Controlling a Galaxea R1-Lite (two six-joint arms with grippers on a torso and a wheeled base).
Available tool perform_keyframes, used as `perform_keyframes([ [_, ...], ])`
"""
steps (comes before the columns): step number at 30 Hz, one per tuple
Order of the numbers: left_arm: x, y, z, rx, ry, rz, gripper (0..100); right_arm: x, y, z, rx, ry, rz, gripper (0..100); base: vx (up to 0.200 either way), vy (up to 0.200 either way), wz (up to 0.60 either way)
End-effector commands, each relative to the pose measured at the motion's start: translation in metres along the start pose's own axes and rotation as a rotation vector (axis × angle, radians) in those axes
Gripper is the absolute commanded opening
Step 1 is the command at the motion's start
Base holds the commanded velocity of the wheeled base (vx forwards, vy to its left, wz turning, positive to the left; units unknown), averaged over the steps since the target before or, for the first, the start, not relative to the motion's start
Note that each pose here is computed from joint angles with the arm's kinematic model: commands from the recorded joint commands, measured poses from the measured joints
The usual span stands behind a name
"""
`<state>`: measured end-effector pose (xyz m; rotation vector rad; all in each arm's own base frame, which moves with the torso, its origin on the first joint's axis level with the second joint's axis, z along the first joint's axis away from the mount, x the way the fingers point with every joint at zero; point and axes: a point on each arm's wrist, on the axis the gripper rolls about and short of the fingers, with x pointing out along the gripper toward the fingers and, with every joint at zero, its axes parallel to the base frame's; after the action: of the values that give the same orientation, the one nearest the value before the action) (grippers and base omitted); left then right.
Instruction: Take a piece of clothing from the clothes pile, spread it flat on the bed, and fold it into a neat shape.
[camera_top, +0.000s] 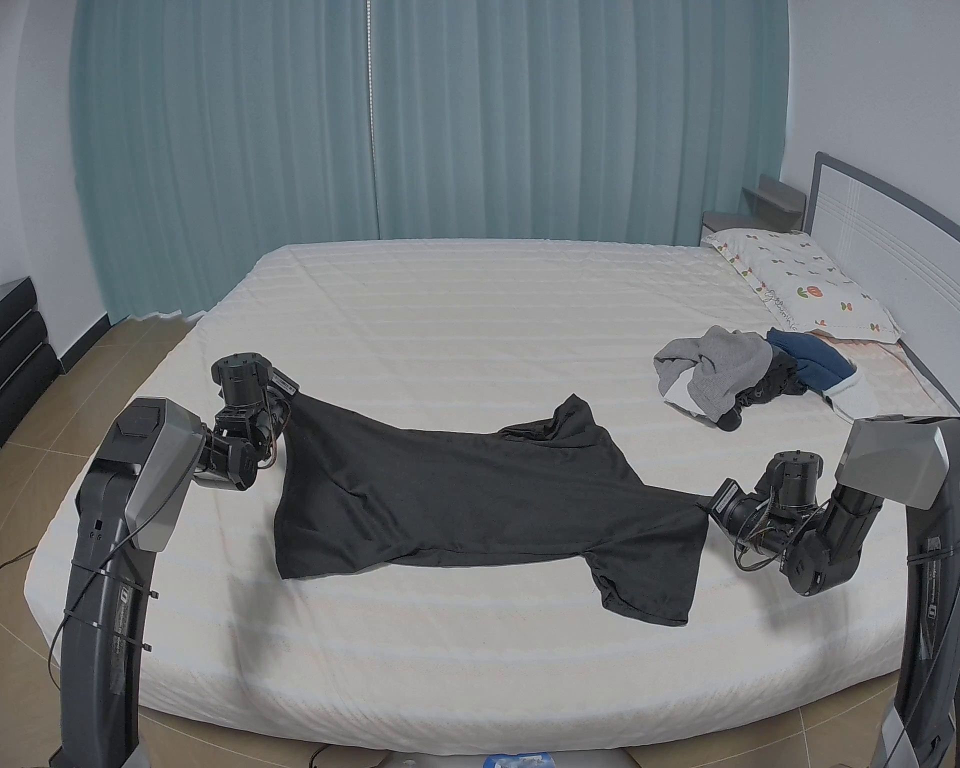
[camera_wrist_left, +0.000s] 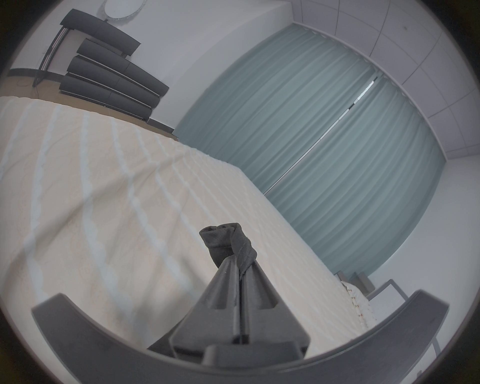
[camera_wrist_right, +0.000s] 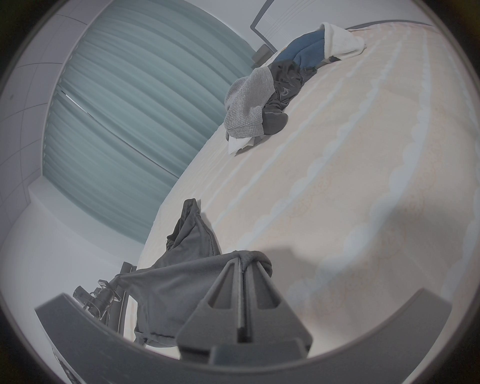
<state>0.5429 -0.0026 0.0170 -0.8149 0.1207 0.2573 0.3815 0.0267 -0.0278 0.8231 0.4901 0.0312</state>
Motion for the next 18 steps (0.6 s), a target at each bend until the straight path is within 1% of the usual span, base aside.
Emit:
perform_keyframes([
  [1, -0.001, 0.007, -0.009, 0.009, 0.028, 0.023, 100, -0.003, 0.0, -0.003, -0.002, 0.006, 0.003, 0, 0.0, 0.0, 0.0],
  [4, -0.001, 0.007, -0.009, 0.009, 0.03, 0.025, 100, -0.005, 0.001, -0.005, -0.004, 0.007, 0.008, 0, 0.0, 0.0, 0.0],
  [8, -0.007, 0.009, -0.003, 0.01, 0.036, 0.045, 100, -0.008, 0.001, -0.006, -0.001, 0.016, 0.007, 0, 0.0, 0.0, 0.0],
  [11, -0.027, 0.012, 0.02, -0.003, 0.044, 0.088, 100, -0.01, 0.0, -0.007, 0.0, 0.022, 0.001, 0, 0.0, 0.0, 0.0],
  [12, -0.033, 0.012, 0.024, -0.011, 0.052, 0.093, 100, -0.01, 0.0, -0.007, -0.001, 0.023, 0.0, 0, 0.0, 0.0, 0.0],
  [14, -0.053, 0.01, 0.034, -0.049, 0.105, 0.091, 100, -0.013, 0.0, -0.008, 0.001, 0.026, -0.004, 0, 0.0, 0.0, 0.0],
  [16, -0.07, 0.008, 0.038, -0.084, 0.164, 0.077, 100, -0.015, 0.001, -0.007, 0.003, 0.027, -0.003, 0, 0.0, 0.0, 0.0],
  [18, -0.096, 0.006, 0.043, -0.117, 0.265, 0.04, 100, -0.018, 0.002, -0.007, 0.004, 0.029, -0.003, 0, 0.0, 0.0, 0.0],
])
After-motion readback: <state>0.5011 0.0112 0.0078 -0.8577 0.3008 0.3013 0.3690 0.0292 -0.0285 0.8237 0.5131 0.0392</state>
